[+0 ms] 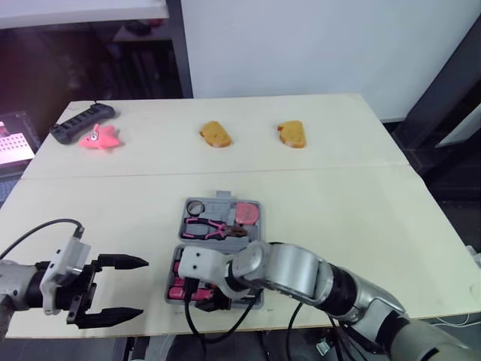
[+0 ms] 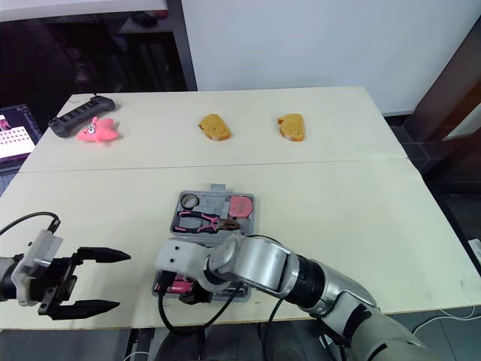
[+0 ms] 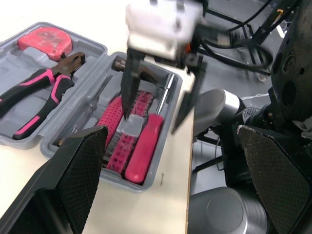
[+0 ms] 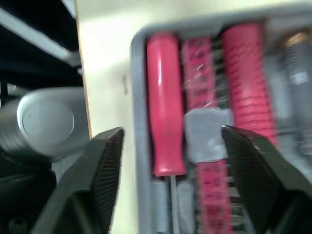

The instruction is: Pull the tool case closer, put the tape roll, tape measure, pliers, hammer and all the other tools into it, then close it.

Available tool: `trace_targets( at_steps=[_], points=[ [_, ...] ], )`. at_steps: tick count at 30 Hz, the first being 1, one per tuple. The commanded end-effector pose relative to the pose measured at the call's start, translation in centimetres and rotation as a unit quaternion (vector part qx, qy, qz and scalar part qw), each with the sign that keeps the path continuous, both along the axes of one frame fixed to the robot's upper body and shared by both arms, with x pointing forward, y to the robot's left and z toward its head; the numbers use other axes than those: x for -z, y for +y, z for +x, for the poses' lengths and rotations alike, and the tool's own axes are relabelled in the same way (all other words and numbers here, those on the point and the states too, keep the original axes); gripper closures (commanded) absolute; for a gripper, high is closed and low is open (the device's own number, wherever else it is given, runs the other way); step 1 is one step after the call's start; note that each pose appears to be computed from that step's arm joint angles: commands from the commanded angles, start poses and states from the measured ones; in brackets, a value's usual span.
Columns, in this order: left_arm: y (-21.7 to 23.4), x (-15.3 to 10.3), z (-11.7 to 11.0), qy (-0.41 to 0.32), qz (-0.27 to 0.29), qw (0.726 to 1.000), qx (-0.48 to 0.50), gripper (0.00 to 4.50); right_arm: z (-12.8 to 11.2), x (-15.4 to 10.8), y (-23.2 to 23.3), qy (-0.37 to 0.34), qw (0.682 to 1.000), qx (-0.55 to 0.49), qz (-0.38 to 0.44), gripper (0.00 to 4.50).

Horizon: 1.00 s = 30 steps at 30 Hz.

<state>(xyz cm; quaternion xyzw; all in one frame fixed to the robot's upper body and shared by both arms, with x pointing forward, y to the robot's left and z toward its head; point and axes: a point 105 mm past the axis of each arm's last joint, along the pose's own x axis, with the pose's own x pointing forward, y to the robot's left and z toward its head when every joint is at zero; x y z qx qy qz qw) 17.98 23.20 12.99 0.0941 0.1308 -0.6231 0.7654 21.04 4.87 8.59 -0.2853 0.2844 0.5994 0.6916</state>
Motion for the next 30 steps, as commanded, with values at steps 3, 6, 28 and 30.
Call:
trace_targets(
  at_steps=[3,6,28,30],
  points=[
    [0.3,-0.6,0.2,-0.011,-0.001,1.0,-0.006,0.0,-1.0,-1.4,-0.4,0.004,0.998,-0.027,0.062,1.44],
    [0.3,-0.6,0.2,-0.011,-0.001,1.0,-0.006,0.0,-1.6,-0.8,-0.4,0.008,0.996,-0.04,0.077,2.5],
    [-0.1,-0.7,0.1,-0.009,-0.003,1.0,-0.007,0.0,-0.7,6.7,-2.7,0.05,0.998,0.035,-0.015,4.44],
    [0.0,-0.7,0.1,-0.01,-0.002,1.0,-0.007,0.0,-0.9,7.7,-3.2,0.063,0.996,0.045,-0.035,4.44]
  ],
)
